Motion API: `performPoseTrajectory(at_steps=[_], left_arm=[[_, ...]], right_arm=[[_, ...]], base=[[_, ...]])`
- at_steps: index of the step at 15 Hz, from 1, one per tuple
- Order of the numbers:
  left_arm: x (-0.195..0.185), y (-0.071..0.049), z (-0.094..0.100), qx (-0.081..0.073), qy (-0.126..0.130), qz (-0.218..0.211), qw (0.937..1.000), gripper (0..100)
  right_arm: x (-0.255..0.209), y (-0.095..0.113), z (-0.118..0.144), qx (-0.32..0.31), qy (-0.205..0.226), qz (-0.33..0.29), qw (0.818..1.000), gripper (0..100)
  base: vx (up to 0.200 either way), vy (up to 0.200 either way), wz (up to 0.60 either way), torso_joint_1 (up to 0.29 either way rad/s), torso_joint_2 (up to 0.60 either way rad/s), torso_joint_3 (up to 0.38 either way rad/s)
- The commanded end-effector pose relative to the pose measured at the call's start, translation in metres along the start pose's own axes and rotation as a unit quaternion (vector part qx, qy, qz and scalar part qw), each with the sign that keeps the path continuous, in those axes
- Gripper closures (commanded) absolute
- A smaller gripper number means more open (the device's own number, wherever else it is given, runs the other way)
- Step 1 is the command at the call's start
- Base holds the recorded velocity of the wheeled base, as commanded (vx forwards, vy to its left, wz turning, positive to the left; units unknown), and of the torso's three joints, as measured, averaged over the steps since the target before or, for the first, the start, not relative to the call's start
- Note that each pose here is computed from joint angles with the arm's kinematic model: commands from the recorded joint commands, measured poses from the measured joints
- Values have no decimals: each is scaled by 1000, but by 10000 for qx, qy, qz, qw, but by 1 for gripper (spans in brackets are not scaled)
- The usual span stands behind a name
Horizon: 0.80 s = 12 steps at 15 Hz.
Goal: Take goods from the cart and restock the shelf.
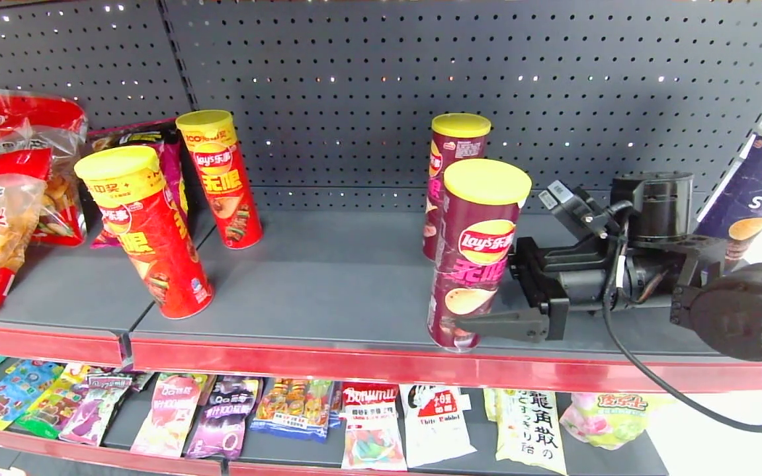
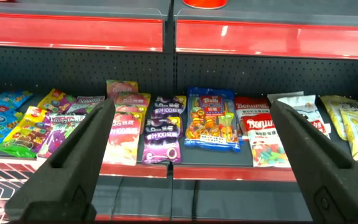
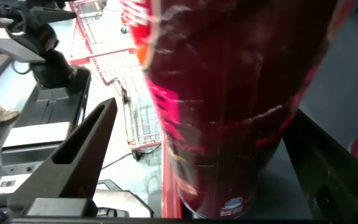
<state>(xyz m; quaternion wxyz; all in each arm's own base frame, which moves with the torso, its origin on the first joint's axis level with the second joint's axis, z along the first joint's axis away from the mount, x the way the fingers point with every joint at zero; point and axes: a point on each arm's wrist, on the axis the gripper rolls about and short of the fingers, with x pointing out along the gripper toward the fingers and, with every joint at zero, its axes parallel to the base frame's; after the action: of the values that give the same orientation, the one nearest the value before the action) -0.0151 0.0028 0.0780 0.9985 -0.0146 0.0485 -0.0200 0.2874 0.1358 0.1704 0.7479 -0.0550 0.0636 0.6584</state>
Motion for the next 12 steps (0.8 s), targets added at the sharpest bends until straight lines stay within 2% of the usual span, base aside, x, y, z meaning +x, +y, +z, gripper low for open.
performPoseTrajectory(at_steps=[1,4,5,12], left_arm=[[0,0,0,-1,8,3,10000,0],[0,0,0,-1,8,3,10000,0],[0,0,0,-1,8,3,10000,0],[0,0,0,-1,8,3,10000,0]], right_arm=[[2,-2,-5,33,39,-12,10000,0],[3,-5,-7,-9,125,-258,9996,0],[5,-7,-9,-74,137,-255,9996,100],[2,-3,-7,-132,140,-302,9994,100]], base=[[0,0,0,0,0,0],[0,0,0,0,0,0],[0,0,0,0,0,0],[0,0,0,0,0,0]])
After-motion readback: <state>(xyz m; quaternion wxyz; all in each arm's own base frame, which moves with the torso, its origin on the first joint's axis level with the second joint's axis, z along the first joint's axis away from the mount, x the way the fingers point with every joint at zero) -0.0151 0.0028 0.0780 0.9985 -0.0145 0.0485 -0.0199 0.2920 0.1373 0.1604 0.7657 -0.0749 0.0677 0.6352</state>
